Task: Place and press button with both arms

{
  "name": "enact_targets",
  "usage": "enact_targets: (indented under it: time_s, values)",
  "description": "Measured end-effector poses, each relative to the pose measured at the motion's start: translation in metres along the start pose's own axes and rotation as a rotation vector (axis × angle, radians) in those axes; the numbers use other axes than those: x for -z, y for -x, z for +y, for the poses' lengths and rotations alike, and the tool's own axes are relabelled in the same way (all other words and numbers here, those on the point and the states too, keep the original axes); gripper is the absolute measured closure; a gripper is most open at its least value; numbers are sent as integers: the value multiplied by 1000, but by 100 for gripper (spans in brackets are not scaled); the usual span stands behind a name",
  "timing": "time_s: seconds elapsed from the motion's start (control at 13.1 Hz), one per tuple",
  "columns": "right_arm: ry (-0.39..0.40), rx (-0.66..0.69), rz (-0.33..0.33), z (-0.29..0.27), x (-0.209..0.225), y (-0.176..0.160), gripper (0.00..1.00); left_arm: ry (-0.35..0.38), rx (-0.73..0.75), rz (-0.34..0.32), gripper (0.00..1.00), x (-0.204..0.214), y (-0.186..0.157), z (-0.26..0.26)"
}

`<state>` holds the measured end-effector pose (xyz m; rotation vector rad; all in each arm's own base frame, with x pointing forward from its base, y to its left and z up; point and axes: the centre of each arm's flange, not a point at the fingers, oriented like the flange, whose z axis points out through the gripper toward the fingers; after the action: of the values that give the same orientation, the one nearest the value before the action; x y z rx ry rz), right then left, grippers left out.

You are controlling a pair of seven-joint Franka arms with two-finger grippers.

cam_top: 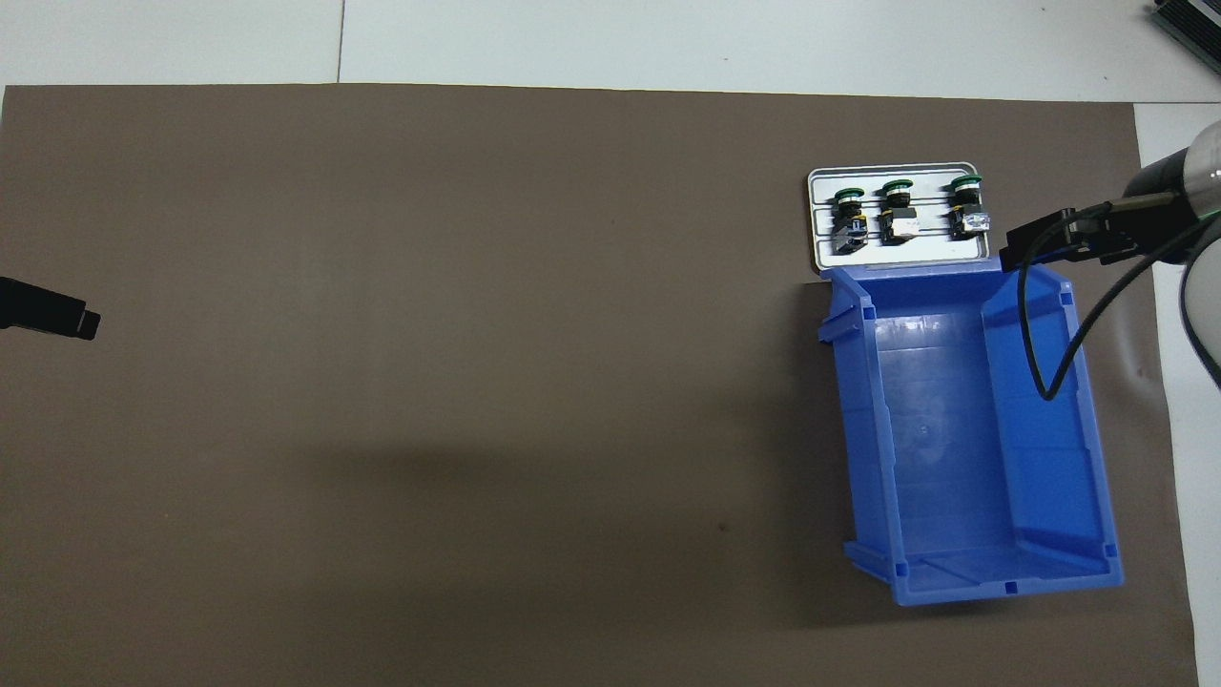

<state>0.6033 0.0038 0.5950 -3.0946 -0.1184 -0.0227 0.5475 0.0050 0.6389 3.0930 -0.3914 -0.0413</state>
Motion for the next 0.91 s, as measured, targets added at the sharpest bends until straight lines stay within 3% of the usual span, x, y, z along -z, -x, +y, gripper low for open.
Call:
enact_targets:
  time_s: [0.3,0.76,0.91]
  values:
    - [1,0,14,0,-2,-2,0,0,0,0,0,0,0,0]
    - [9,-16,88,11,3,-9,1,0,0,0,0,0,0,0]
    - [14,-12,101,10,-24,-22,4,0,0,0,0,0,0,0]
